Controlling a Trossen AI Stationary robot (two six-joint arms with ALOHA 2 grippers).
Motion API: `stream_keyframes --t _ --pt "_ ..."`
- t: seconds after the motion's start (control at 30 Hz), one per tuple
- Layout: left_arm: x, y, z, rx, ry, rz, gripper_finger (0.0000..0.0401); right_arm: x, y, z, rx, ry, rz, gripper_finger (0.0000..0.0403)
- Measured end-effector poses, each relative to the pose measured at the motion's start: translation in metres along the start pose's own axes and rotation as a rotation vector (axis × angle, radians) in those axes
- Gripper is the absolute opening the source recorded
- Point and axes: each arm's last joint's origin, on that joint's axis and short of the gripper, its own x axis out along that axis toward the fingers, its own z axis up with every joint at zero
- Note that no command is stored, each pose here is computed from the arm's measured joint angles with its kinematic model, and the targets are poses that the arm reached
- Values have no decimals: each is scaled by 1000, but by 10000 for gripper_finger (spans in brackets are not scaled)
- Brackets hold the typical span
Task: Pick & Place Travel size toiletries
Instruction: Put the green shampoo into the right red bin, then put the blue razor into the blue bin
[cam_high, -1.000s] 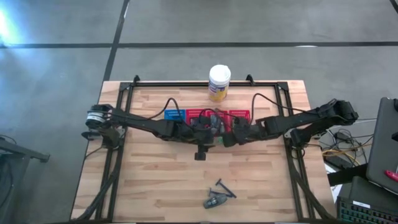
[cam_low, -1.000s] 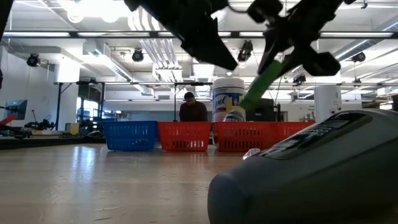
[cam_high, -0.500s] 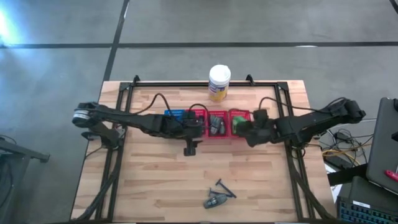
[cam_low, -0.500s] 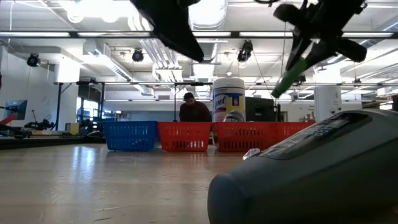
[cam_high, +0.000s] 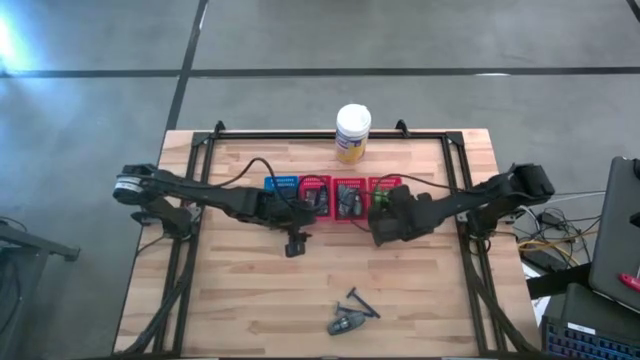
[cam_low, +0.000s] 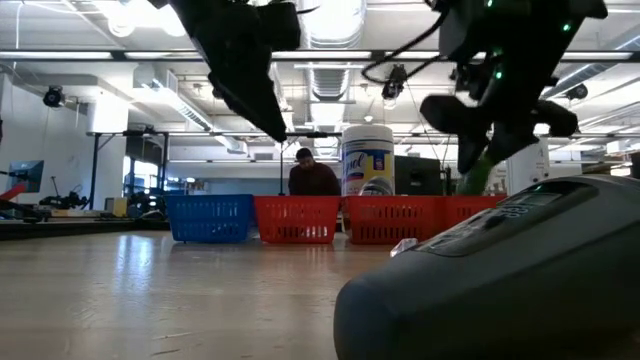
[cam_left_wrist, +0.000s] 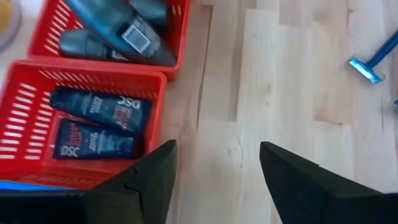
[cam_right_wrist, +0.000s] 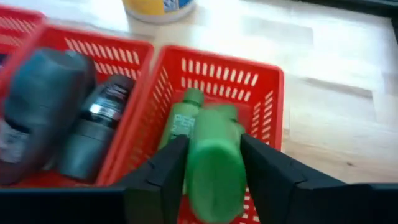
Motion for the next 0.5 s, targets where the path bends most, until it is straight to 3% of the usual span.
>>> stream_keyframes --t 0.27,0.37,0.5 --pt "4 -2 -7 -18 40 -85 234 -5 -1 -5 -5 129 23 236" --pt "4 -4 -8 11 46 -140 234 -22 -5 3 -42 145 106 259" --pt "4 -8 -7 75 39 -233 234 -51 -12 10 -196 190 285 278"
